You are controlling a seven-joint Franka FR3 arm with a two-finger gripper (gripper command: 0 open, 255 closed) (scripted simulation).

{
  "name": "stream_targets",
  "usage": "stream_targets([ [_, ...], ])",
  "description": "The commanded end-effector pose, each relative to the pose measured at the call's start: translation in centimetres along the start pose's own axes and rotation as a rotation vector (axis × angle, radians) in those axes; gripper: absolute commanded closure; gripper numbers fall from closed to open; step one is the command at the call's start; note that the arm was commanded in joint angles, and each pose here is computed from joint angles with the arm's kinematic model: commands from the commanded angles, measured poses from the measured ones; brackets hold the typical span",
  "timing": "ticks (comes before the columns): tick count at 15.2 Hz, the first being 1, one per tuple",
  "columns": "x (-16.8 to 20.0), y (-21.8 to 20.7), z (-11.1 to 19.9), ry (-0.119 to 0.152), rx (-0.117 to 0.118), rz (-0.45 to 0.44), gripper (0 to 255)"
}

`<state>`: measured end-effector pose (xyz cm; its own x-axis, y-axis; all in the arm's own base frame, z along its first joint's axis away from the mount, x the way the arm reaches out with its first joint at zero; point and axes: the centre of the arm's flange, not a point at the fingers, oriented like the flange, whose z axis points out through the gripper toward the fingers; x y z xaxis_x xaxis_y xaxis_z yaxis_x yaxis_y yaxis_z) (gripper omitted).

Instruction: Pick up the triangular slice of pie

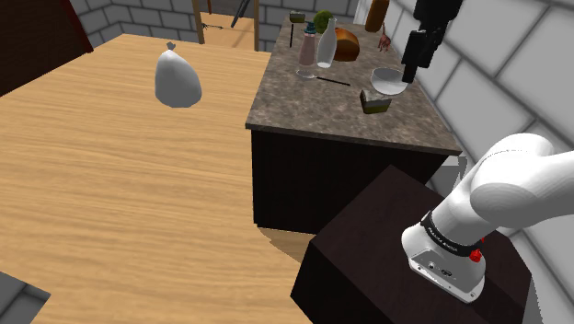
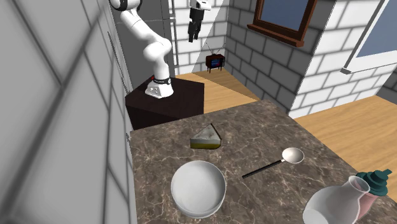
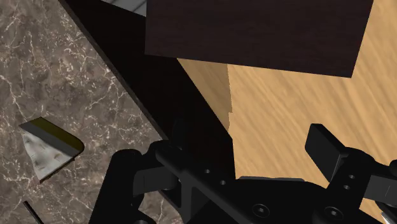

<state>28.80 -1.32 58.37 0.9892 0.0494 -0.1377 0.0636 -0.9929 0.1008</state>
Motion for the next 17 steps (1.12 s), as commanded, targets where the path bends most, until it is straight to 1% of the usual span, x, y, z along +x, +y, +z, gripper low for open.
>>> stream_targets([
  [1, 0.0, 0.0, 0.0, 0.000, 0.000, 0.000, 0],
  [9, 1.7, 8.8, 5.7, 0.034, 0.013, -0.096, 0],
  [17, 4.4, 17.4, 11.5, 0.068, 0.026, -0.192, 0],
])
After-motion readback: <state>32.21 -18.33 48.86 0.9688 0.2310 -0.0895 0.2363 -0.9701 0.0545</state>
